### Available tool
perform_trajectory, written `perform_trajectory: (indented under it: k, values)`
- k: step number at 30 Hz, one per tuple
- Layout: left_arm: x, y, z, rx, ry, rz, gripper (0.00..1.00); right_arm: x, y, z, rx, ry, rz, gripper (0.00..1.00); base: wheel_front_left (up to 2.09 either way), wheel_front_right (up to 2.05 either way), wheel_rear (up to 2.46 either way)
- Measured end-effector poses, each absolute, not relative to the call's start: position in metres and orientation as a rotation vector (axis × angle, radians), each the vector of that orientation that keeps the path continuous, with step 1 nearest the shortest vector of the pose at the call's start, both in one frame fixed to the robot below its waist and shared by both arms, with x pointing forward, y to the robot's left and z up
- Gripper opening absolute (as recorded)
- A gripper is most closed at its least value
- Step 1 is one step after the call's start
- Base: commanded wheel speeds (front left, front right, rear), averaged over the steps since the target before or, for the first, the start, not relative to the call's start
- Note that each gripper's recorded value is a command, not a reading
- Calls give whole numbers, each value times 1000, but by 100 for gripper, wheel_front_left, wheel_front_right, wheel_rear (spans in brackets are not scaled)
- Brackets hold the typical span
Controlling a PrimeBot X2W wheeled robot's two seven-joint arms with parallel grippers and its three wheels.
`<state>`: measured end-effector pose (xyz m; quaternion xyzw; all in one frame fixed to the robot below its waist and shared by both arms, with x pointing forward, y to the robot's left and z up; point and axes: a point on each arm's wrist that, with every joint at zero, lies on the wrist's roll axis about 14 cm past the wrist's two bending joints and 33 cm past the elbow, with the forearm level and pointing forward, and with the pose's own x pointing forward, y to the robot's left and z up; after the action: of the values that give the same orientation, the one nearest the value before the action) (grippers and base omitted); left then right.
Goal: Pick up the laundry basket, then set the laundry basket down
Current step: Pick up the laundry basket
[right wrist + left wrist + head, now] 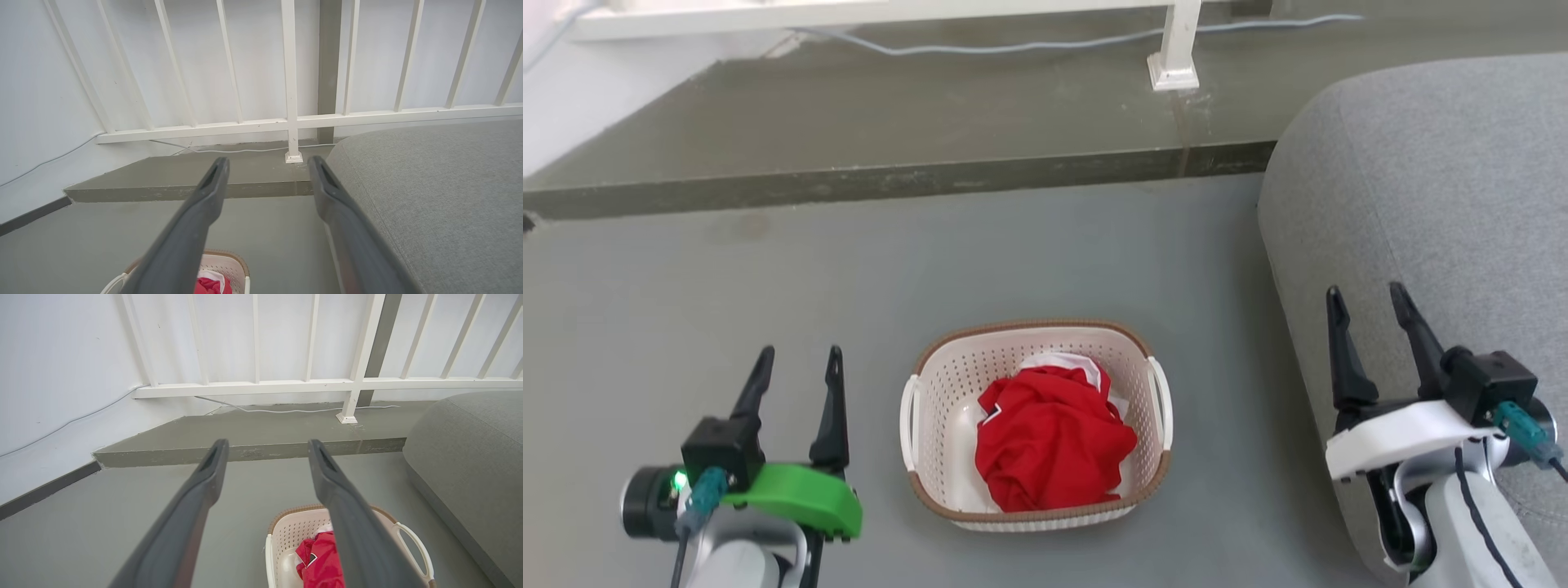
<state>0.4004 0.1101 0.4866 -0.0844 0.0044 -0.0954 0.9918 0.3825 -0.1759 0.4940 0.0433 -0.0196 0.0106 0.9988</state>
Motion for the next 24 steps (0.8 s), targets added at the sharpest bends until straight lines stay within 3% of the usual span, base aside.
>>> perform_trajectory:
  k: [24]
  values:
    - [376, 112, 492, -183, 11, -180, 100, 362, -177, 494, 93, -29, 10, 100, 0, 0, 0]
